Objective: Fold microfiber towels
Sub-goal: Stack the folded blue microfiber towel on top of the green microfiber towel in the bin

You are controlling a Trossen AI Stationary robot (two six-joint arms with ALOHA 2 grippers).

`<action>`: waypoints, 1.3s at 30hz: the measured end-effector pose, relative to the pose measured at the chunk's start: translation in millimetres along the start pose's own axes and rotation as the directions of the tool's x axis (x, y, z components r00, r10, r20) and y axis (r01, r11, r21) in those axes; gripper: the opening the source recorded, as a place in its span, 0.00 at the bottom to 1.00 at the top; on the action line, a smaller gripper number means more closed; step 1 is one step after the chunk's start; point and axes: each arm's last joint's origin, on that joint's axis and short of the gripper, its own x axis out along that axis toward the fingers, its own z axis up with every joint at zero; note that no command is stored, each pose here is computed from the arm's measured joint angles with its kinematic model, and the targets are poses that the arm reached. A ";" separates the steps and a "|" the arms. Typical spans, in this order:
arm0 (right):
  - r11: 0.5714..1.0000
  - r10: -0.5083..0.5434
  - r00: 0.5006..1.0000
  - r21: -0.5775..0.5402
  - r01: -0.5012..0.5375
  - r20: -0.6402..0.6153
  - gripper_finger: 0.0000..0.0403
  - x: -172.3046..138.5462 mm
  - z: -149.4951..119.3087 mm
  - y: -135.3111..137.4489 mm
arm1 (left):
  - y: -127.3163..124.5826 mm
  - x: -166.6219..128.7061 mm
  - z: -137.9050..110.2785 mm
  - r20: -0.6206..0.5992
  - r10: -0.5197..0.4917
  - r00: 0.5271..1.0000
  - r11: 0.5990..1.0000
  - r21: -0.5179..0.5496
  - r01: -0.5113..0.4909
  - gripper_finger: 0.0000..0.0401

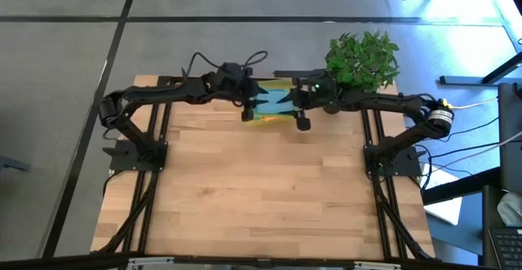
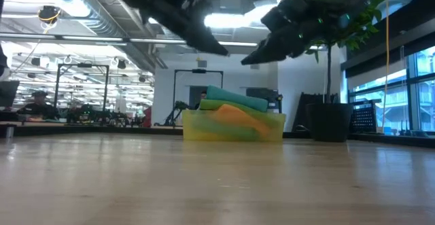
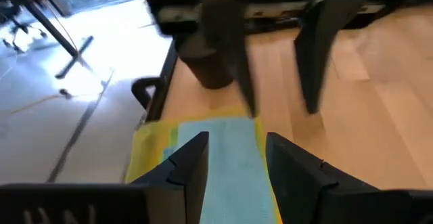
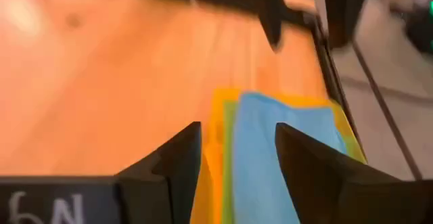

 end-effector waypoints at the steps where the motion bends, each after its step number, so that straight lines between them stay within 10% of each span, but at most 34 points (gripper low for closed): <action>1: 1.000 0.017 0.999 0.002 -0.017 0.050 0.46 0.1 -6.2 0.6 | 1.9 3.3 -5.4 0.013 -0.008 1.000 1.000 -0.022 0.008 0.34; 10: 0.967 -0.256 0.914 0.074 0.245 0.316 0.31 -2.8 -67.7 9.7 | 7.6 33.8 -53.2 0.135 0.031 0.990 0.994 -0.112 -0.016 0.34; 26: 0.929 -0.347 0.934 0.166 0.330 0.086 0.26 51.2 -112.7 -3.5 | 19.5 76.4 -118.6 -0.025 0.072 0.997 0.976 -0.202 -0.075 0.34; 39: 0.928 -0.331 0.942 0.197 0.315 0.052 0.26 61.8 -118.3 -6.5 | 17.8 79.9 -125.0 -0.053 0.064 0.997 0.975 -0.208 -0.073 0.34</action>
